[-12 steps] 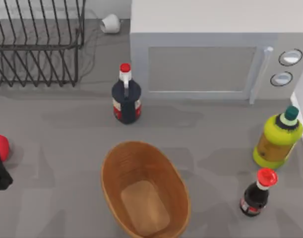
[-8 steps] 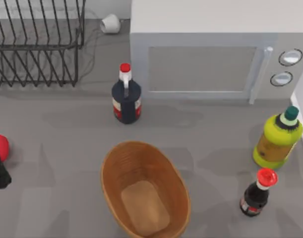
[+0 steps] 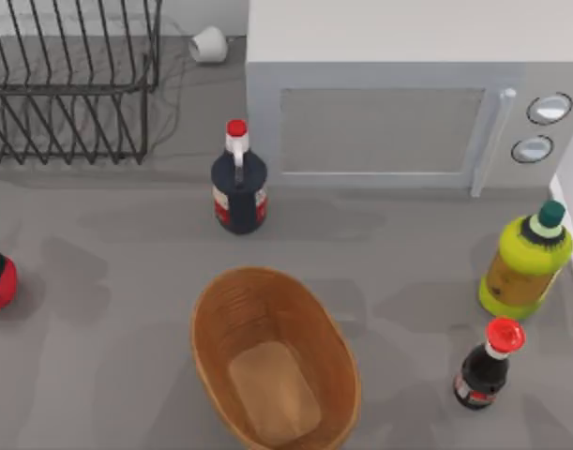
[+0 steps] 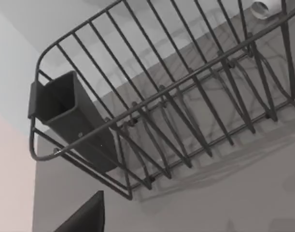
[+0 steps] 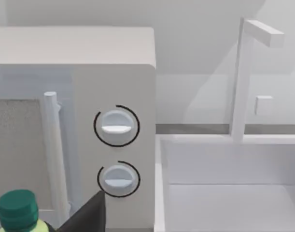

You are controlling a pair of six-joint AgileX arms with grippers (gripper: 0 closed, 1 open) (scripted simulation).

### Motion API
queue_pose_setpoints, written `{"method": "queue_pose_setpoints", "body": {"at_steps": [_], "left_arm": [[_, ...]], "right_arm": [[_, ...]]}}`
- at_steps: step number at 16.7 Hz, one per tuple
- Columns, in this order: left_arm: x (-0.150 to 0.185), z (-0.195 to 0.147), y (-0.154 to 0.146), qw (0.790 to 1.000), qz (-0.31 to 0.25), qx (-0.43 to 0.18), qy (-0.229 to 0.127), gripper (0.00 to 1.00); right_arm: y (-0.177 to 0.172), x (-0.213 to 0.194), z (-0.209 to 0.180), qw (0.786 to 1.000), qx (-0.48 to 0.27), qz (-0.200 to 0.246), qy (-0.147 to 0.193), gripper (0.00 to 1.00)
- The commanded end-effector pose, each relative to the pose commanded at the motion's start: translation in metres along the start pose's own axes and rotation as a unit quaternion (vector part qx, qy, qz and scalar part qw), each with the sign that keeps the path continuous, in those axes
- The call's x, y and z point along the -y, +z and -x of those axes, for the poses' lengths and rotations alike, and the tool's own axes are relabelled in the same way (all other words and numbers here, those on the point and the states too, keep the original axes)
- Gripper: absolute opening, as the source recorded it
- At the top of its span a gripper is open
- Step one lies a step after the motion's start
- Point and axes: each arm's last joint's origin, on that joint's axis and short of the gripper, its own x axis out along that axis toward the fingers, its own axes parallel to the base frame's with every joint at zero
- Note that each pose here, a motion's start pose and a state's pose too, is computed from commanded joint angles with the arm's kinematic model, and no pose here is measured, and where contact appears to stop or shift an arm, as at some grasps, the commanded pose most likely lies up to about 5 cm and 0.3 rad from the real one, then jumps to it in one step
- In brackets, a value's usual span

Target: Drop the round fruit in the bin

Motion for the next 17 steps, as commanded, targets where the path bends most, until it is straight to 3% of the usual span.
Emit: {"method": "queue_pose_setpoints", "body": {"at_steps": [2,5,8,10,13,17], "left_arm": [[-0.012,-0.027,0.007,0.992,-0.085,-0.067,-0.064,1.00],[-0.027,-0.077,-0.004,0.952,-0.184,-0.151,-0.193,1.00],[-0.038,-0.119,-0.034,0.899,-0.228,-0.191,-0.321,1.00],[-0.046,-0.138,-0.054,0.873,-0.234,-0.193,-0.383,1.00],[-0.060,-0.152,-0.076,0.853,-0.227,-0.180,-0.434,1.00],[-0.070,-0.156,-0.084,0.851,-0.219,-0.170,-0.445,1.00]], "right_arm": [[0.000,0.000,0.000,1.000,0.000,0.000,0.000,1.00],[0.000,0.000,0.000,1.000,0.000,0.000,0.000,1.00],[0.000,0.000,0.000,1.000,0.000,0.000,0.000,1.00],[0.000,0.000,0.000,1.000,0.000,0.000,0.000,1.00],[0.000,0.000,0.000,1.000,0.000,0.000,0.000,1.00],[0.000,0.000,0.000,1.000,0.000,0.000,0.000,1.00]]}}
